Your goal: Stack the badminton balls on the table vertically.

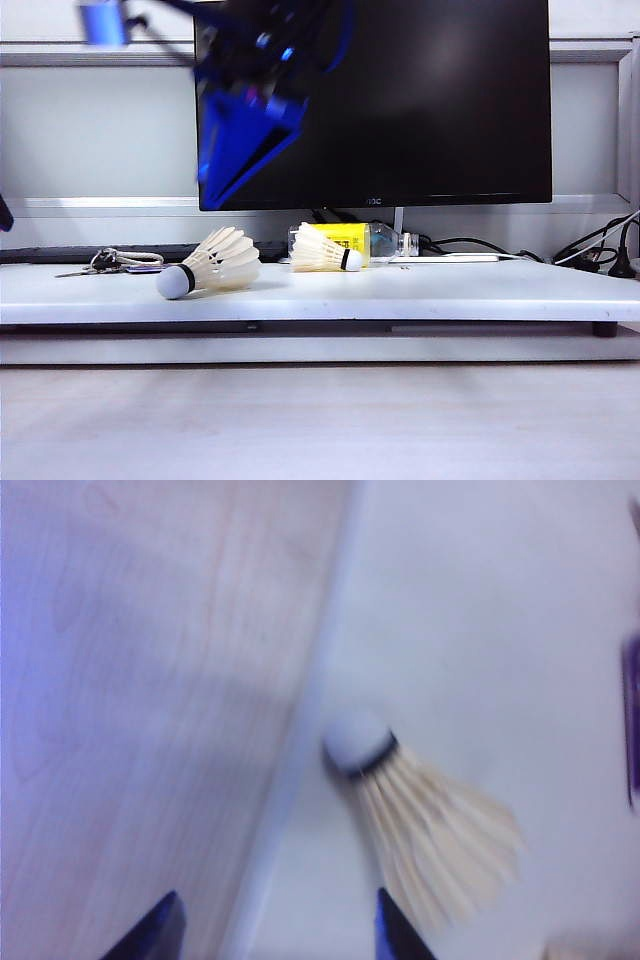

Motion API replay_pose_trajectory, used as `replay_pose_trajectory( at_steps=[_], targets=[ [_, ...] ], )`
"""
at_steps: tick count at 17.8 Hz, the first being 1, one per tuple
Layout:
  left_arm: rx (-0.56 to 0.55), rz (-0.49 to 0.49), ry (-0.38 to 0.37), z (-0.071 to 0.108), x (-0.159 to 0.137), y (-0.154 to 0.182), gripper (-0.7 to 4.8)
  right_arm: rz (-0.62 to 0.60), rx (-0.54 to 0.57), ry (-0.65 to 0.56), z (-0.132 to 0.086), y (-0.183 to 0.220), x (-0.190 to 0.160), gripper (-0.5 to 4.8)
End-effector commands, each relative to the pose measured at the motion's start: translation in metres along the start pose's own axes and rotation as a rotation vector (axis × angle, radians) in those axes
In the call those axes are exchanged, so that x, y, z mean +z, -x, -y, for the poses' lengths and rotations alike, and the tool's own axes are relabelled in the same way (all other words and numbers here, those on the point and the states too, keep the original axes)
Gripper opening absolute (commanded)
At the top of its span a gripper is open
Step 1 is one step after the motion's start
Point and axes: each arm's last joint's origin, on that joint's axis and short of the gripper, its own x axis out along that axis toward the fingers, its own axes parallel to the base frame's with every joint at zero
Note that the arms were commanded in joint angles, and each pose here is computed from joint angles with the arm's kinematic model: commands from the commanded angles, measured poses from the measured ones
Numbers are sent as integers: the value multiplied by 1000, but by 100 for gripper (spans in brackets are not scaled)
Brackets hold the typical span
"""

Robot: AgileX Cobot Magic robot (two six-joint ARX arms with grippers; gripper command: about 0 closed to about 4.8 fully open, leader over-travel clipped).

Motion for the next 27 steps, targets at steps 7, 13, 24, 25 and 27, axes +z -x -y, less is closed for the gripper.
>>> replay_pose_trajectory(
  at_steps=[7, 13, 24, 25, 27],
  targets=[
    [-74, 82, 32, -4, 1, 18, 206, 39, -77, 94, 10, -31, 5, 247],
    [-84, 85, 34, -11, -4, 29, 206, 41, -78, 94, 21, -47, 11, 247],
    [-152, 64, 30, -15, -8, 38, 205, -6, -14, 207, 18, -50, 4, 242],
    [-156, 60, 30, -15, -8, 38, 206, -5, -9, 223, 18, -50, 4, 238],
    [-182, 36, 30, -14, -9, 38, 206, 4, -12, 268, 16, -50, 9, 210]
  ],
)
